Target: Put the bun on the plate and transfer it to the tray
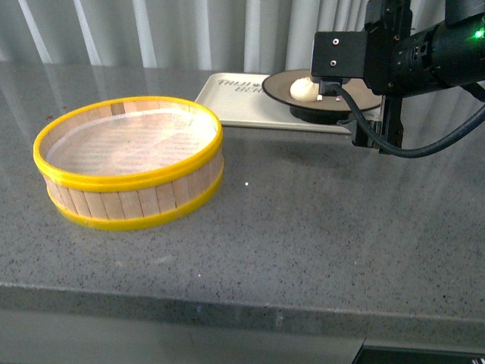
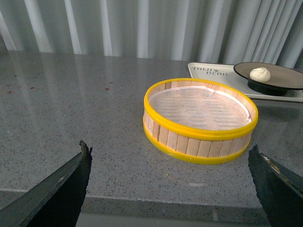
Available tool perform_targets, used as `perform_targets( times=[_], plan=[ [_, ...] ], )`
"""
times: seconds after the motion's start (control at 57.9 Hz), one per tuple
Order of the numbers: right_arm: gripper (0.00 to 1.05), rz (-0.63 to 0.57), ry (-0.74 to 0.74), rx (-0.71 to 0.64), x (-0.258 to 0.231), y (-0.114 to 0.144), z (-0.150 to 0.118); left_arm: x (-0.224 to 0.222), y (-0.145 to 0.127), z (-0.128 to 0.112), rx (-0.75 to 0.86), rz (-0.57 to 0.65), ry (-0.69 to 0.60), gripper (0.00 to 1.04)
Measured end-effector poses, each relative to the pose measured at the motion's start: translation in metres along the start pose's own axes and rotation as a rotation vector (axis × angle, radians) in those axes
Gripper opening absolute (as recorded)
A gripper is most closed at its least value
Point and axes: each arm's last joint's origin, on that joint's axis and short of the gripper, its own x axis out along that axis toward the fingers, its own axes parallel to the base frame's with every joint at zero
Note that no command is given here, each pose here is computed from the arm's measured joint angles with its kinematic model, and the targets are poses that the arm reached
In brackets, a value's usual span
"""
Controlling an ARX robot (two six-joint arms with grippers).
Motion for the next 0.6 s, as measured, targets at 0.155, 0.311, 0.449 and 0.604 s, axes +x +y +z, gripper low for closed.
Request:
perform_targets(
  times=[0.155, 0.311, 0.449, 0.604],
  plan=[
    [0.96, -0.115, 0.013, 0.322, -0.035, -0.016, 0.011, 0.0, 0.0, 0.0, 0.0, 0.0, 0.0, 0.98],
    [0.84, -0.366, 0.062, 0.638, -0.043, -0.009, 0.007, 0.0, 0.0, 0.0, 0.0, 0.0, 0.0, 0.98],
    [0.54, -0.544, -0.083, 1.133, -0.09, 0.028, -0.009, 0.0, 0.0, 0.0, 0.0, 0.002, 0.0, 0.98],
    [0.23, -0.569, -0.123, 1.249, -0.134, 0.053, -0.019, 0.0, 0.0, 0.0, 0.0, 0.0, 0.0, 0.98]
  ],
)
